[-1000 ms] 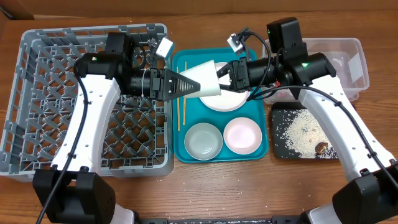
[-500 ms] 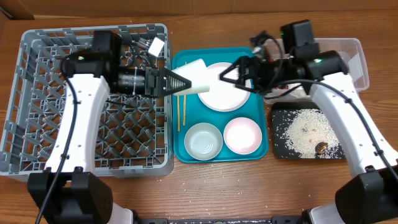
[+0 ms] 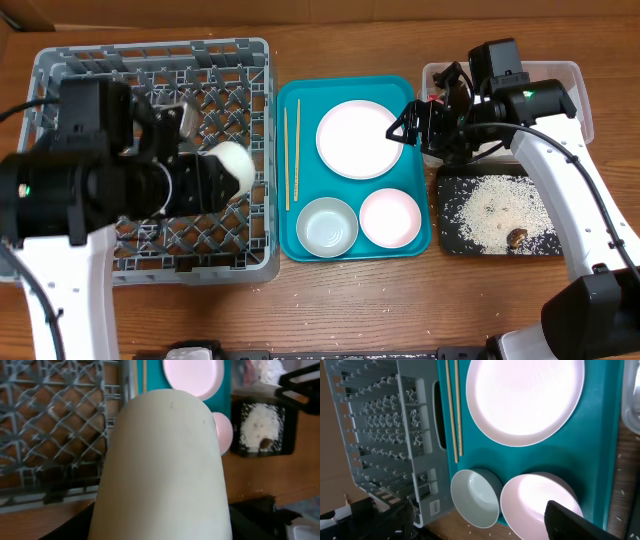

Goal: Sort waste into correct bins and load items into the dishwasher
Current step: 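Lower the white cup into the rack's front right corner with left gripper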

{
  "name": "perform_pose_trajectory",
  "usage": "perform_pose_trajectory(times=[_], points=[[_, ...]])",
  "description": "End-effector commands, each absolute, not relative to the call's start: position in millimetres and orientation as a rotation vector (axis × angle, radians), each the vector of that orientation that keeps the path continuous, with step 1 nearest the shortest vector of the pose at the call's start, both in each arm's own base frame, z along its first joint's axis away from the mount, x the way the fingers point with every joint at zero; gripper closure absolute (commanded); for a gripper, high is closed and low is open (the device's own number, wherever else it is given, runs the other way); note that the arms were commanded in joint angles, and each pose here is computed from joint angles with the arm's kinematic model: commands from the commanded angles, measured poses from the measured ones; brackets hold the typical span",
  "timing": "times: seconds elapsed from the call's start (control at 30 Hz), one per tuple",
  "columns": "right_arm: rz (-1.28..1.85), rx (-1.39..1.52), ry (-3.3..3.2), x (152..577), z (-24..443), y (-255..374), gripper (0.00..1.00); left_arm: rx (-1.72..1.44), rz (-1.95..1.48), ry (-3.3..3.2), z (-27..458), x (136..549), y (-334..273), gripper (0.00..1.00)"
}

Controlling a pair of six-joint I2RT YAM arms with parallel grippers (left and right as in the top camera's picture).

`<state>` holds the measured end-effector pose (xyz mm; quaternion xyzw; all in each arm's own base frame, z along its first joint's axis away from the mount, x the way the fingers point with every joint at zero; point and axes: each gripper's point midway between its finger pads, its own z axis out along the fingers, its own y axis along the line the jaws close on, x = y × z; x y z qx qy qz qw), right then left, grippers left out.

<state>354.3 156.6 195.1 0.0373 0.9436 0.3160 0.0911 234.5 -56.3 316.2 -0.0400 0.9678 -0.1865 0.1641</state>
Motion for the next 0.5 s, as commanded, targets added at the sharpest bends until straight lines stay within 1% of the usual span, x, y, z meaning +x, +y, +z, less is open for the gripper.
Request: perform_pose_trajectory(times=[0.0,0.1,0.17,0.2,0.37,0.47], points=[[0.887,0.105,2.799,358,195,153,0.15,-0.275,-0.397,2.845,291,227,-41,0.70],[0.867,0.115,2.819,355,193,150,0.13,-0.325,-0.326,2.983,252,207,-38,0.70],[0.852,0.122,2.828,354,191,148,0.13,-0.350,-0.284,3.048,231,200,-36,0.72],[0.846,0.124,2.830,354,191,148,0.13,-0.354,-0.266,3.085,211,199,-37,0.73],[0.844,0.128,2.839,352,190,147,0.13,-0.423,-0.238,3.120,173,200,-37,0.73],[0.842,0.129,2.841,351,190,147,0.13,-0.424,-0.233,3.123,156,202,-36,0.69]])
